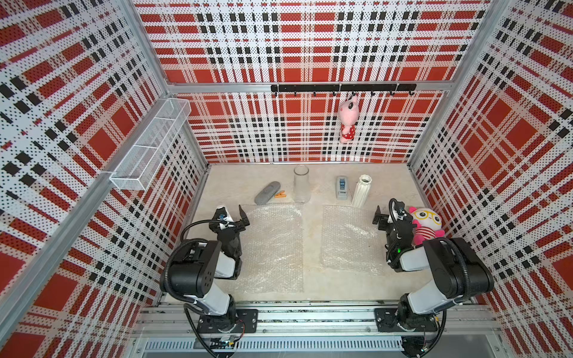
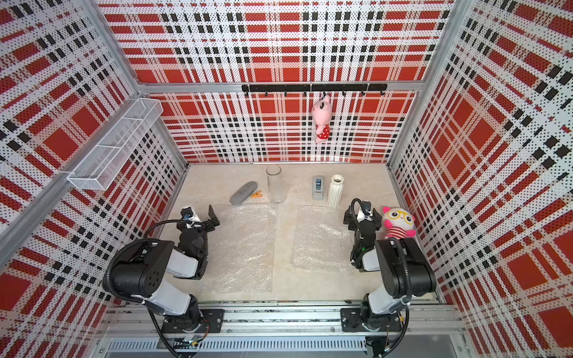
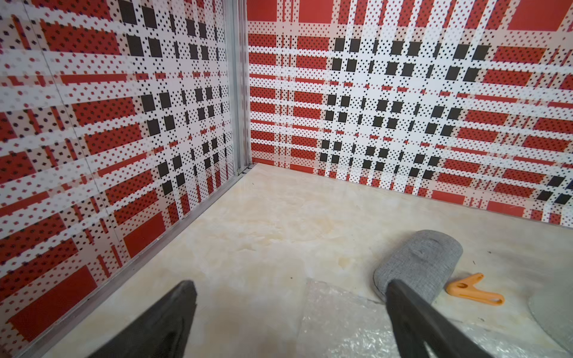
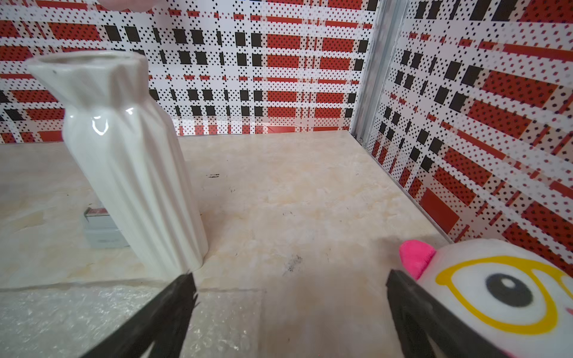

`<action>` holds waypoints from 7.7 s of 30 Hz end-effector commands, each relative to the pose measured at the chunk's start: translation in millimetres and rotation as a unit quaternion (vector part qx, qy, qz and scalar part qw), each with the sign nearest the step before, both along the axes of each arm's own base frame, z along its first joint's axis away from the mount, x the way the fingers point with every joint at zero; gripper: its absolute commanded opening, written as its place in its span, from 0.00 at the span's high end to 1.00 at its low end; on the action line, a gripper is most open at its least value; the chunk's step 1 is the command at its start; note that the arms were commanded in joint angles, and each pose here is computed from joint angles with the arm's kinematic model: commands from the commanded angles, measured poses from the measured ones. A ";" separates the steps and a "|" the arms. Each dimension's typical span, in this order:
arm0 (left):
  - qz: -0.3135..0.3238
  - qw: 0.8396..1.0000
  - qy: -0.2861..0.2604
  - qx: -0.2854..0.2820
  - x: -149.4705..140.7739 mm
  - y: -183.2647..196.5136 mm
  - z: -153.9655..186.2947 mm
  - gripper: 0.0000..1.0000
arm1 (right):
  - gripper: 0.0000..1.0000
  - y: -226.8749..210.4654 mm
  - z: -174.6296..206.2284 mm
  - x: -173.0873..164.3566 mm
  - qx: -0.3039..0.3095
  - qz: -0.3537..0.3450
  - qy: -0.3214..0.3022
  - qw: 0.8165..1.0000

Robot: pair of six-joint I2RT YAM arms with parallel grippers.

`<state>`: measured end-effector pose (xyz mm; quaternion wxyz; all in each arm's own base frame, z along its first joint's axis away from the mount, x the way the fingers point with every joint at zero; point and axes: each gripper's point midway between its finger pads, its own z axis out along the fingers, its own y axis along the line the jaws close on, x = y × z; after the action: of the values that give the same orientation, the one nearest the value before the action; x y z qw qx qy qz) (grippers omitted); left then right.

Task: Wrap vases in bubble wrap
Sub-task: Pick up the vase from the center of the board, then adjust the vase with the bubble wrap.

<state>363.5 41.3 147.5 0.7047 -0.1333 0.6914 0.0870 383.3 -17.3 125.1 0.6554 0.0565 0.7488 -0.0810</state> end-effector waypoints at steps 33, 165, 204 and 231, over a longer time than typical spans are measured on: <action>0.000 1.000 -0.020 0.000 2.0 0.8 12.7 0.02 | 0.00 6.4 7.7 3.1 -0.002 0.018 -0.014 1.000; -0.154 0.961 0.090 -0.210 -19.5 -180.4 5.3 0.00 | 0.83 146.7 -25.0 -49.3 -0.048 0.193 0.512 0.836; -0.136 0.968 0.096 -0.189 -15.4 -174.5 -0.1 0.00 | 0.22 184.9 -79.9 -27.8 -0.070 0.225 0.554 0.799; -0.221 0.955 0.100 -0.170 -33.7 -229.9 21.4 0.11 | 0.75 173.2 -16.9 -33.6 -0.076 0.234 0.442 0.862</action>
<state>337.3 -153.6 143.3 0.5926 -0.1285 0.7829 -0.1392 337.0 155.0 85.5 0.2039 -0.2360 0.9500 -0.0160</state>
